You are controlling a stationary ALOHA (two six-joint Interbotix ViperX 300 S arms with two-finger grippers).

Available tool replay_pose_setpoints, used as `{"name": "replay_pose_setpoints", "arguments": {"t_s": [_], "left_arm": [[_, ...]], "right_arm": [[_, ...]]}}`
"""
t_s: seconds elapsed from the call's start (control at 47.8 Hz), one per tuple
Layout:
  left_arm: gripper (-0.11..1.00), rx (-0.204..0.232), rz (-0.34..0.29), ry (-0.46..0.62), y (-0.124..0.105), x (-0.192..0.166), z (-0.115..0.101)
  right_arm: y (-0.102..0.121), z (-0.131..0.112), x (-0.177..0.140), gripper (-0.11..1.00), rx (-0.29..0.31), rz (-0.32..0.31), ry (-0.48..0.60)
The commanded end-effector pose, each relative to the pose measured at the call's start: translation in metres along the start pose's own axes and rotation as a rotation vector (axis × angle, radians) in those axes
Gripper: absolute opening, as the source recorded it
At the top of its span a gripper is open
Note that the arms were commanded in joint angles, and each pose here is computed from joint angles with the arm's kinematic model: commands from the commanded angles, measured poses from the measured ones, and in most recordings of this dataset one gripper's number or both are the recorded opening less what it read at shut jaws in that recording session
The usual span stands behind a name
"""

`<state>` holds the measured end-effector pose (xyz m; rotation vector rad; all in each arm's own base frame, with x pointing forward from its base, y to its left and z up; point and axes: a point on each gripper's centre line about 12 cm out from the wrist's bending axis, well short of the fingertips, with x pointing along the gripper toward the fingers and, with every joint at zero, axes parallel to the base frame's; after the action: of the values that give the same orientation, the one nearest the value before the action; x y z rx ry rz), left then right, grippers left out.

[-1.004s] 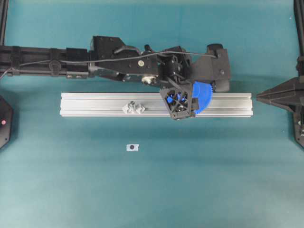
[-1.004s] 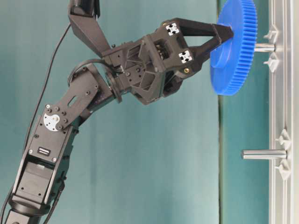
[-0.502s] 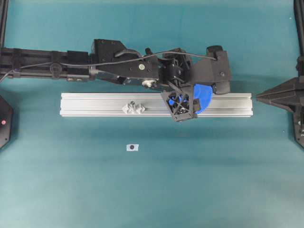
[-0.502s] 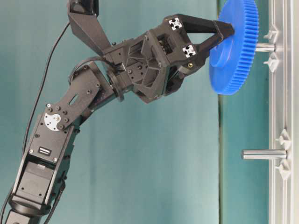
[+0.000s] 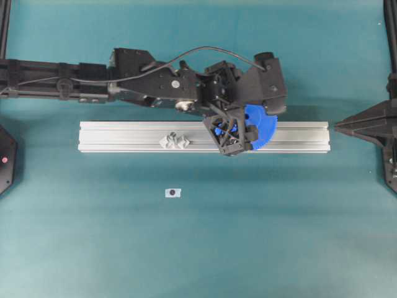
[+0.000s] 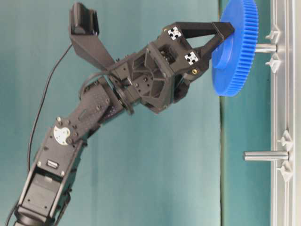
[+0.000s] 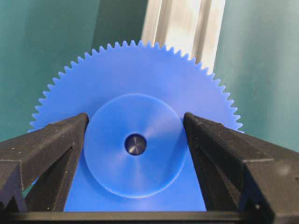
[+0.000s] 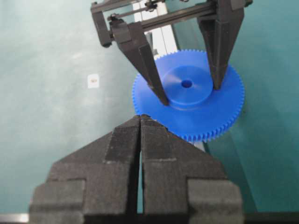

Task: Find the location of the shaft and insert the large gear.
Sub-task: 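Push the gear down the shaft, open the left gripper and release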

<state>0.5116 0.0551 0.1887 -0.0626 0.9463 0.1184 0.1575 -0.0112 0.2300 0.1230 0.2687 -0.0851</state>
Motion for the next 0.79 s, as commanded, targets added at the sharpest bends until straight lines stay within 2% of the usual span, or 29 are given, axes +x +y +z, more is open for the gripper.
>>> {"name": "replay_pose_setpoints", "arguments": {"t_s": [0.0, 0.084, 0.209, 0.523, 0.774], "left_arm": [[0.87, -0.003, -0.006, -0.026, -0.003, -0.017, 0.005], [0.87, 0.002, -0.01, -0.024, -0.007, -0.023, 0.003], [0.87, -0.021, -0.01, -0.024, -0.007, -0.025, 0.0], [0.87, -0.019, -0.013, -0.066, -0.008, -0.032, 0.015], [0.87, -0.024, -0.013, -0.067, -0.008, -0.035, 0.014]], "right_arm": [[0.0, 0.004, 0.001, 0.0, 0.011, 0.0, -0.011], [0.0, 0.004, 0.001, 0.0, 0.013, -0.001, -0.008], [0.0, 0.004, 0.001, 0.0, 0.013, 0.0, -0.011], [0.0, 0.006, 0.0, 0.0, 0.013, 0.001, -0.02], [0.0, 0.005, 0.0, 0.0, 0.013, 0.0, -0.017]]}}
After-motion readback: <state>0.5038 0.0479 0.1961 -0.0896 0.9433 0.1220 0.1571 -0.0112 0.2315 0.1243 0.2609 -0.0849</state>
